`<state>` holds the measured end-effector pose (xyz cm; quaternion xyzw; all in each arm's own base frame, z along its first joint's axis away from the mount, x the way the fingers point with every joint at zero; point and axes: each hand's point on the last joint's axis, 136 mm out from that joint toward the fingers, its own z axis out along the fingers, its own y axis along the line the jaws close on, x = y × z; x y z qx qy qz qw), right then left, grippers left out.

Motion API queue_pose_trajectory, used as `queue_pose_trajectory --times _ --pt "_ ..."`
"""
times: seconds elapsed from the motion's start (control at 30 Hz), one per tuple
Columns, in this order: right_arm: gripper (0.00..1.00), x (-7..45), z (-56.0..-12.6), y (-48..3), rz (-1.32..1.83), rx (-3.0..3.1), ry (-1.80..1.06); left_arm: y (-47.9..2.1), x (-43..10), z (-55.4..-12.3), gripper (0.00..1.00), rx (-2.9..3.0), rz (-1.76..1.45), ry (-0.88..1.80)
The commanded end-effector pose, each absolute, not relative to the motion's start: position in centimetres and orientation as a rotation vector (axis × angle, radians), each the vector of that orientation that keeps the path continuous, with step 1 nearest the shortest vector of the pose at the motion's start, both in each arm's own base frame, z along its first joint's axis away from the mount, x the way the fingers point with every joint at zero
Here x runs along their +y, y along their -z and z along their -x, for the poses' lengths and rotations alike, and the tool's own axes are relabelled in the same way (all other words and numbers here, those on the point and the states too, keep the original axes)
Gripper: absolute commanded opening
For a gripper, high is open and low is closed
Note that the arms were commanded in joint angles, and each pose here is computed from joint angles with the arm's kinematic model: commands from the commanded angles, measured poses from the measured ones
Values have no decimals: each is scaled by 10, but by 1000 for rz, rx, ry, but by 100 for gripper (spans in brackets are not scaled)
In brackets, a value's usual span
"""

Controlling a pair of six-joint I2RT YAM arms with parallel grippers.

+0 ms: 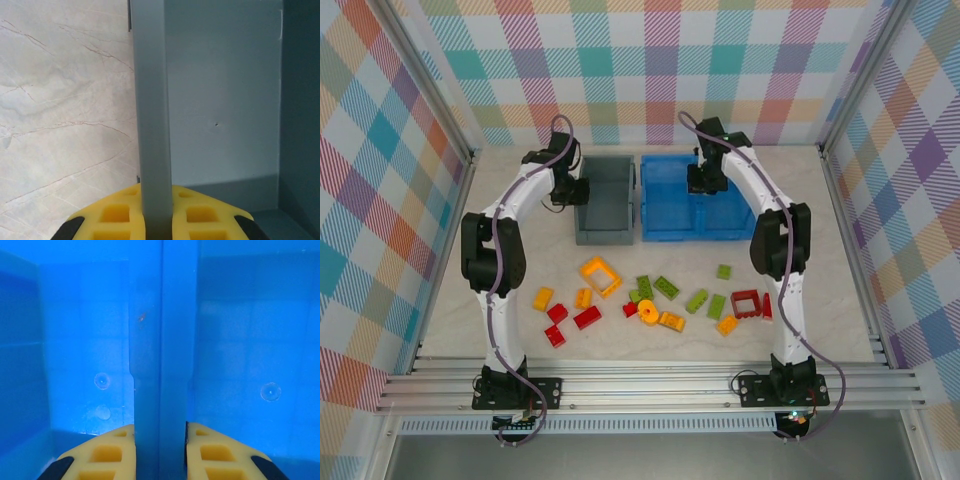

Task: Sort the legos into containers by color

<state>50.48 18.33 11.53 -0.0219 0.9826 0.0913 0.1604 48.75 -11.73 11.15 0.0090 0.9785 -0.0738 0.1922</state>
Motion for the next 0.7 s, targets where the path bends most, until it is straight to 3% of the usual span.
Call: queue_pose_trajectory --times 0.0,0.17,0.43,0.53,0.67 --pt "8 213 -505 -124 74 2793 -403 -125 -123 -485 0 2731 9 228" --pt "13 217 -506 -124 73 2794 -418 -126 -129 -485 1 2729 1 250" --pt "45 207 -502 -155 78 2733 -371 -160 -119 -478 39 2674 64 206" --pt "51 201 -499 -184 76 2681 -354 -189 -116 -475 48 2618 104 212" --pt "55 194 -483 -228 77 2603 -369 -228 -106 -460 51 2545 198 216"
